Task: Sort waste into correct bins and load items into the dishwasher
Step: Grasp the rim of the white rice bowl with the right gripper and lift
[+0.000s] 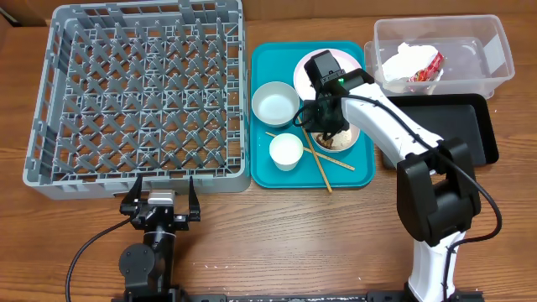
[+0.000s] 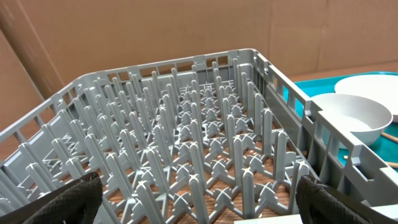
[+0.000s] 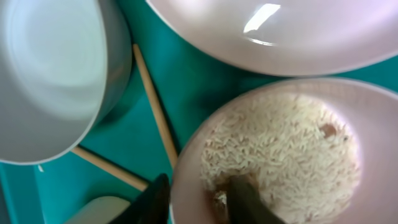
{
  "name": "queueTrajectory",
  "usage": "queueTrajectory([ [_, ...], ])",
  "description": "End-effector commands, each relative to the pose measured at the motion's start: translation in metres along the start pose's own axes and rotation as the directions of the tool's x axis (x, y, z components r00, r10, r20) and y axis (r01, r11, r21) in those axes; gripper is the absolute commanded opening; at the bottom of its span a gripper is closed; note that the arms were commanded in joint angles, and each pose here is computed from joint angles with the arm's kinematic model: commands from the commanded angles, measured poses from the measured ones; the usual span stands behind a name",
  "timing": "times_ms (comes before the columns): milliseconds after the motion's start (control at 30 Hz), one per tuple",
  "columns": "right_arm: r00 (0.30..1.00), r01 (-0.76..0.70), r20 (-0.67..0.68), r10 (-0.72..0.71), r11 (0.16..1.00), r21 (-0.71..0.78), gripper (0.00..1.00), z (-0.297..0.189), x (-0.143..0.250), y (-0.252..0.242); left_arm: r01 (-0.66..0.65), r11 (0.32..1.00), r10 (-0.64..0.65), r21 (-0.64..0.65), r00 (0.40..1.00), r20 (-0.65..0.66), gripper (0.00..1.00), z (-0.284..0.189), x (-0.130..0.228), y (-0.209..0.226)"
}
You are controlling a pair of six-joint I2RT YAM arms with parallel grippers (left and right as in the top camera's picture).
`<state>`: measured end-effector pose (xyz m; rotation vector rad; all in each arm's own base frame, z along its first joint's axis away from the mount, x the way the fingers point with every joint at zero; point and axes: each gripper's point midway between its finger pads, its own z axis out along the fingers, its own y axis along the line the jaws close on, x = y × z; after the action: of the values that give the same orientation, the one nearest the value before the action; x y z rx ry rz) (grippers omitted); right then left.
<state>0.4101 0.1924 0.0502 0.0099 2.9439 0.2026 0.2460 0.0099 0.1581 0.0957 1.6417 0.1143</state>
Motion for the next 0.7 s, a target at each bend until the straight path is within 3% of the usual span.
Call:
queueTrajectory([
  [0,0.999,0.034,0.017,-0.035,0.999,0.030,0.29,0.002,-0.002,-0.003,-0.018,1.000,0.018,-0.010,1.000,0.000,1.00,0.000,0.001,0.002],
  [200,0.998,0.062,0.003,-0.062,0.998,0.024,0.27,0.005,0.002,-0.003,-0.018,1.000,0.018,-0.010,1.000,0.000,1.00,0.000,0.001,0.002],
  [367,0.998,0.058,-0.013,-0.058,0.998,0.030,0.15,0.011,0.009,-0.007,-0.018,1.000,0.018,-0.010,1.000,0.000,1.00,0.000,0.001,0.002],
  [600,0.998,0.057,-0.020,-0.056,0.998,0.030,0.15,0.014,0.012,-0.008,-0.018,1.000,0.018,-0.010,1.000,0.000,1.00,0.000,0.001,0.002],
  [667,0.998,0.057,-0.020,-0.056,0.998,0.029,0.21,0.014,0.012,-0.008,-0.018,1.000,0.018,-0.010,1.000,0.000,1.00,0.000,0.001,0.002],
])
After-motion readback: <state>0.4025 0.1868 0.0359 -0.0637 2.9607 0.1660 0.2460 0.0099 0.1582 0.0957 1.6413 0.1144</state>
